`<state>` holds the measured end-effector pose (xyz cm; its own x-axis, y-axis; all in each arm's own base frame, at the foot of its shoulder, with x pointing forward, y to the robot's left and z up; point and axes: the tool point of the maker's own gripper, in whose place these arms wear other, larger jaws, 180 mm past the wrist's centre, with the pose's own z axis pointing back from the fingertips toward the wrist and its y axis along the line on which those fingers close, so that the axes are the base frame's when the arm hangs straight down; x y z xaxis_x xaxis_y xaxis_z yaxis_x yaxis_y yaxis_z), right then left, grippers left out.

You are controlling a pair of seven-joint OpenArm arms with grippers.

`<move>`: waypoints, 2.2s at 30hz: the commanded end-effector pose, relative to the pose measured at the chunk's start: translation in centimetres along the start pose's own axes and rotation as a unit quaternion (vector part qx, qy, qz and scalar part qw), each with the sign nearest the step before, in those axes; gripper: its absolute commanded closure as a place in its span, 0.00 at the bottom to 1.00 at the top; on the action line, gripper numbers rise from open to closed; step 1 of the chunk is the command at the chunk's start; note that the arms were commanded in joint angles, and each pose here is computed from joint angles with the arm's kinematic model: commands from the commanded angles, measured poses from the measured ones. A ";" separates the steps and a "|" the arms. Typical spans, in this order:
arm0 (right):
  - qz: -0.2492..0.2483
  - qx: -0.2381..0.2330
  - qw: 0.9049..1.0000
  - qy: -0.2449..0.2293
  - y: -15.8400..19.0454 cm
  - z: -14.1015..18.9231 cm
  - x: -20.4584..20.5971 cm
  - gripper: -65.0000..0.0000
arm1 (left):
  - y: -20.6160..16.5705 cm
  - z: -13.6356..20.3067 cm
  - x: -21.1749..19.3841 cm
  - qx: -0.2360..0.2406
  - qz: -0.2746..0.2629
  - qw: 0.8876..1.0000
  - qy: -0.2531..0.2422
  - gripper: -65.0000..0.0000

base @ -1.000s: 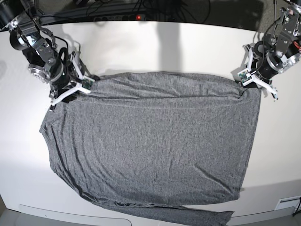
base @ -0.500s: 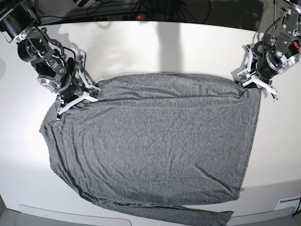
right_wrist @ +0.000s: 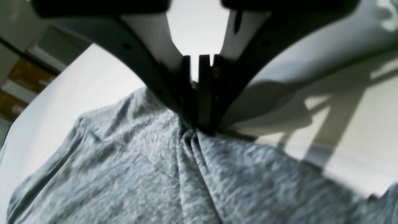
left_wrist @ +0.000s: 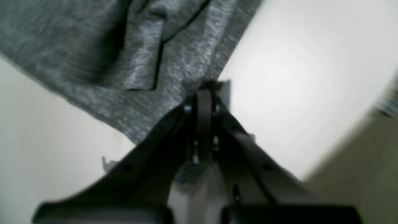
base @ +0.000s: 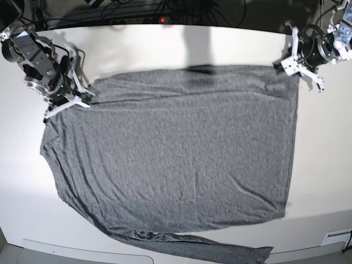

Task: Fold the T-shirt properly
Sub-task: 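Adjust both grippers' grip along the collar edge of the shirt, then lift the collar edge with both grippers and pull it toward the hem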

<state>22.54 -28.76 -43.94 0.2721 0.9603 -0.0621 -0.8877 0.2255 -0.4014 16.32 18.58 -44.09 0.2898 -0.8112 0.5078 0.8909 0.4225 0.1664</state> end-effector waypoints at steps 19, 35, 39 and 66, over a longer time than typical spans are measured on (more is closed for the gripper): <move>-0.145 -0.058 0.982 -0.105 -6.8 2.5 1.9 1.00 | 11.0 2.5 6.2 0.201 0.056 0.973 -0.096 1.00; -0.241 -0.072 0.961 -0.110 -11.9 -1.0 2.4 1.00 | 15.4 1.8 3.7 0.260 0.108 0.955 -0.093 1.00; -0.259 -0.065 0.957 -0.117 -12.8 -1.8 3.0 1.00 | 16.8 1.5 3.3 0.264 0.115 0.953 -0.092 1.00; -0.308 -0.049 0.939 -0.144 -19.2 3.0 2.5 1.00 | 20.4 1.1 3.4 0.270 0.149 0.944 -0.118 1.00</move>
<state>38.34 -28.91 -35.23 0.6004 0.6592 0.4526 -0.5812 0.7485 -0.3192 33.72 23.63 -40.02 0.3932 -0.5299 0.7514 0.4898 0.8123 0.3166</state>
